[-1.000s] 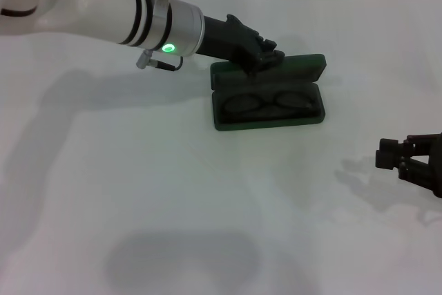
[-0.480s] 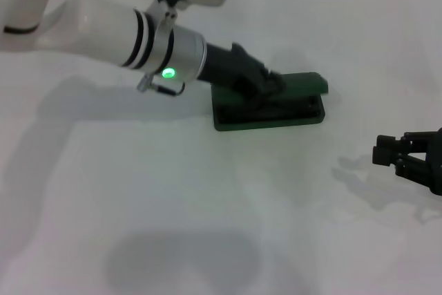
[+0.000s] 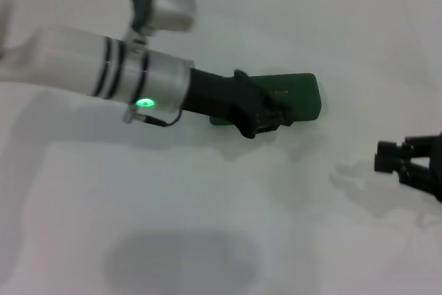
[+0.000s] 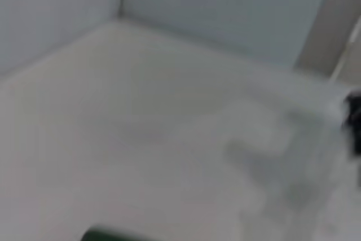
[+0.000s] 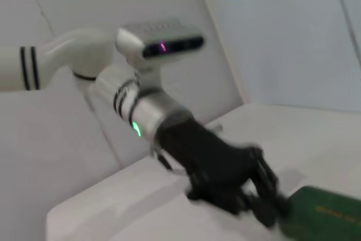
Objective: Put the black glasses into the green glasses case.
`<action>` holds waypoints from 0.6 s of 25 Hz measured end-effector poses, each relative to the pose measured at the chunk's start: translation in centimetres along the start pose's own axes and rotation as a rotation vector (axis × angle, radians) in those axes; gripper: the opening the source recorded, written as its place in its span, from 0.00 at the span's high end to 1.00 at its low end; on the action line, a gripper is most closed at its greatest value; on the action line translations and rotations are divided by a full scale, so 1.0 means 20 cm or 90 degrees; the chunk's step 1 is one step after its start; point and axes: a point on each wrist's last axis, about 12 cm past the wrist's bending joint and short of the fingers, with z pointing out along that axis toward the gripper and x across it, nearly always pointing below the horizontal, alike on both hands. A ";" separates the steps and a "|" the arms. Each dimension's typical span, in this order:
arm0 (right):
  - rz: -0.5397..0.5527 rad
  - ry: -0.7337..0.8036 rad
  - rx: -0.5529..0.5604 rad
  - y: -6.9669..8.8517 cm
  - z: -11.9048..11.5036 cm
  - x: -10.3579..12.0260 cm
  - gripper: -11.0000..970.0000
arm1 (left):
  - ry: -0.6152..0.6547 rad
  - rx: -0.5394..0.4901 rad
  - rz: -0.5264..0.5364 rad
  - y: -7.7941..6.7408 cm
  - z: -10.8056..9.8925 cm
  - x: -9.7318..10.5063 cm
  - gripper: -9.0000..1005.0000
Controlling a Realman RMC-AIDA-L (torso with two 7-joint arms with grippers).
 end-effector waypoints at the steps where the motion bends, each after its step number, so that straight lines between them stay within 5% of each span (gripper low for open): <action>1: 0.000 0.006 -0.015 0.01 0.00 0.00 0.77 | -0.023 0.020 0.014 -0.03 -0.06 0.00 0.90; 5: -0.013 0.004 -0.073 0.04 0.05 -0.03 0.77 | -0.157 0.095 0.084 -0.18 -0.31 0.11 0.82; 7: -0.039 -0.028 -0.107 0.07 0.09 -0.06 0.65 | -0.223 0.101 0.094 -0.22 -0.41 0.16 0.78; 12: -0.106 -0.086 -0.176 0.12 0.23 -0.14 0.51 | -0.259 0.083 0.070 -0.28 -0.52 0.28 0.68; 15: -0.129 -0.088 -0.203 0.13 0.29 -0.19 0.44 | -0.271 0.089 0.064 -0.31 -0.53 0.33 0.54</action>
